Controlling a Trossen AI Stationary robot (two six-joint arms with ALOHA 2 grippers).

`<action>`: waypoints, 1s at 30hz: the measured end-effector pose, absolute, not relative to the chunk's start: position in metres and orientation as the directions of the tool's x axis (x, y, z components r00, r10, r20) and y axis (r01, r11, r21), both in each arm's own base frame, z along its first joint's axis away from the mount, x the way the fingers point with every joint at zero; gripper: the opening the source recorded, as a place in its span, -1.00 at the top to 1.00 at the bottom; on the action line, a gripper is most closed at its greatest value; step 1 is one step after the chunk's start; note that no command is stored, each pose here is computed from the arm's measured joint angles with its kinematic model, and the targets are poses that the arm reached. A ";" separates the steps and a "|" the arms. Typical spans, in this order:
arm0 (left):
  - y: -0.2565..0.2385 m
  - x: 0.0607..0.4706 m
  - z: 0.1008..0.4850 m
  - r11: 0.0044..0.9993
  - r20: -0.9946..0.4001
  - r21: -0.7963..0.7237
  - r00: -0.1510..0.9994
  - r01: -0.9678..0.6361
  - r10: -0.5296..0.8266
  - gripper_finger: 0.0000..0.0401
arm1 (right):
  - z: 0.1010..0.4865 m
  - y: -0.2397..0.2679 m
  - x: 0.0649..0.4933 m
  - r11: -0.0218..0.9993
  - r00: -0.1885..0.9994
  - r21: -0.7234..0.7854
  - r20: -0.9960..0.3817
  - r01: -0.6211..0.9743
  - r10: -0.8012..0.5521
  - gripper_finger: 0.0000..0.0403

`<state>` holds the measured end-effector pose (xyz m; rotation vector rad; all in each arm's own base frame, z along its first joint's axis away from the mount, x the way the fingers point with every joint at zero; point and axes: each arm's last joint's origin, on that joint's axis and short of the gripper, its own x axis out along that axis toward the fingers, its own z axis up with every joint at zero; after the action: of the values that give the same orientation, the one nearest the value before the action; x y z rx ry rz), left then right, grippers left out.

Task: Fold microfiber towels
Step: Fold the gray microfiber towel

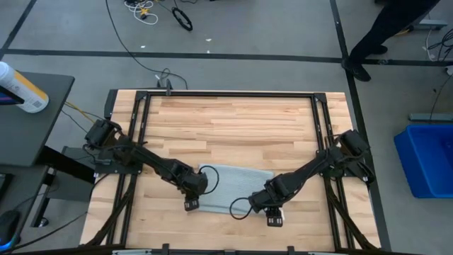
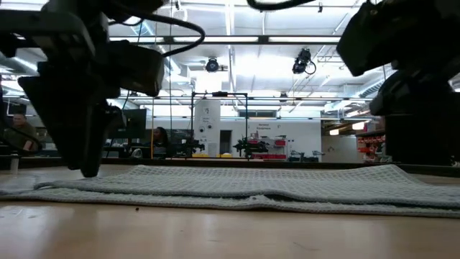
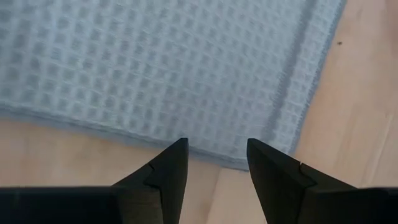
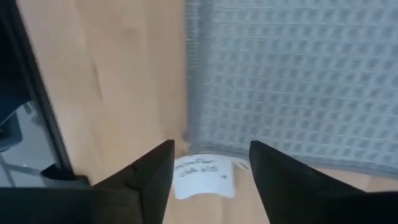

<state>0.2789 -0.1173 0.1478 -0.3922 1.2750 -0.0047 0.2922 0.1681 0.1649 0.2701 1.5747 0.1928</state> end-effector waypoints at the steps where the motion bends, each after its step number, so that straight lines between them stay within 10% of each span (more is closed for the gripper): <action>1: -0.115 0.280 0.149 0.937 -0.930 -0.283 0.299 -0.207 -0.215 0.13 | 0.165 0.166 0.292 0.957 -0.014 0.286 -0.958 0.048 0.287 -0.03; 30: -0.148 0.272 0.153 0.955 -0.913 -0.288 0.323 -0.074 -0.250 0.13 | 0.164 0.156 0.295 0.979 0.029 0.160 -0.987 0.129 0.158 0.10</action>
<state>0.2719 -0.1480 0.1530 -0.2998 1.2421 -0.1182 0.2949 0.1560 0.1638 0.2286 1.5463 0.0225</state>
